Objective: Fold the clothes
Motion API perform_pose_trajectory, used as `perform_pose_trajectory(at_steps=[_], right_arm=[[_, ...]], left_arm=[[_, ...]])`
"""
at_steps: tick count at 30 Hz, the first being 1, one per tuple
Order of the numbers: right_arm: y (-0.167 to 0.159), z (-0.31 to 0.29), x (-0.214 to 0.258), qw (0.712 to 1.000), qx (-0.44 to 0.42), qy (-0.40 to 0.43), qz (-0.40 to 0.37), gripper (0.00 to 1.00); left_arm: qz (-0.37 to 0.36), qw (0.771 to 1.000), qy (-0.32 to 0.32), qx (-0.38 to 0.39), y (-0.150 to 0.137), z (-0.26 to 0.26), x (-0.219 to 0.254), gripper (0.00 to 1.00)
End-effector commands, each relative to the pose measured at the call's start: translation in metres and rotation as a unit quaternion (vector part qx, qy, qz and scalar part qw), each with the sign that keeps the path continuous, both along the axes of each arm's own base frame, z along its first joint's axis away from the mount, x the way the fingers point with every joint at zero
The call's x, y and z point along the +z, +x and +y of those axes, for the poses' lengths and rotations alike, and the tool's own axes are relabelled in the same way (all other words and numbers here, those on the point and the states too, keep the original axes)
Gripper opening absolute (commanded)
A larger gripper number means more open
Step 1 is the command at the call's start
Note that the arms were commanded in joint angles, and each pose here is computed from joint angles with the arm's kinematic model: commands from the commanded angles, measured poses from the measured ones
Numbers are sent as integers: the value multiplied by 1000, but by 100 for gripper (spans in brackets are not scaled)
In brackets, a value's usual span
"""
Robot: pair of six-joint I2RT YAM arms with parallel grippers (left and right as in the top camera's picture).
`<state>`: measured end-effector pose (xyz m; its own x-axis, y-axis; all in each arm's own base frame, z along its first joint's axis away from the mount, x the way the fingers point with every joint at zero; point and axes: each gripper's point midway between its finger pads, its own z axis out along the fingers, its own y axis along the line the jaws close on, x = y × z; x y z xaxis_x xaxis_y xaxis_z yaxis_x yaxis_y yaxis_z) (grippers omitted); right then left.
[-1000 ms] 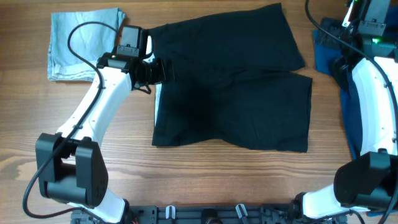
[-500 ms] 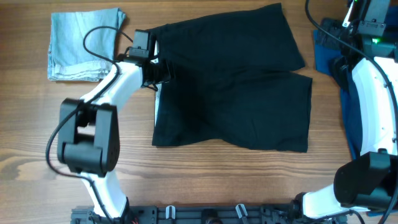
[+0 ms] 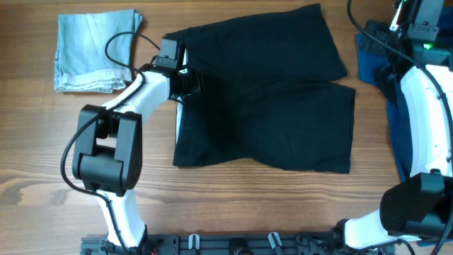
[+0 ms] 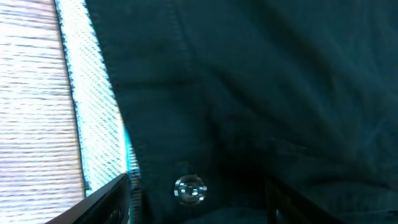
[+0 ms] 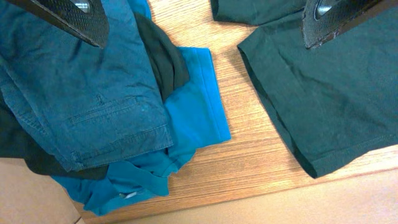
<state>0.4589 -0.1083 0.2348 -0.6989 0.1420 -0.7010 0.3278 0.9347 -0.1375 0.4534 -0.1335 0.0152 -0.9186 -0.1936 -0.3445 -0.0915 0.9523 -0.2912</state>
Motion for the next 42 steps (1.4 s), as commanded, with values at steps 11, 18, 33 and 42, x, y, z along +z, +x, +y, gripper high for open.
perform_pose_trajectory(at_steps=[11,18,33,42], right_arm=[[0,-3,-5,1000,-3,-10,9,99],[0,-3,-5,1000,-3,-10,9,100],[0,-3,-5,1000,-3,-10,9,100],[0,-3,-5,1000,-3,-10,9,100]], left_arm=[[15,1000,-2,-4,-4,-4,-14,45],[2,1000,-6,-4,1,-4,-5,4],[-31,999,6,24,3,20,44,4],[9,997,41,60,-8,54,28,4]])
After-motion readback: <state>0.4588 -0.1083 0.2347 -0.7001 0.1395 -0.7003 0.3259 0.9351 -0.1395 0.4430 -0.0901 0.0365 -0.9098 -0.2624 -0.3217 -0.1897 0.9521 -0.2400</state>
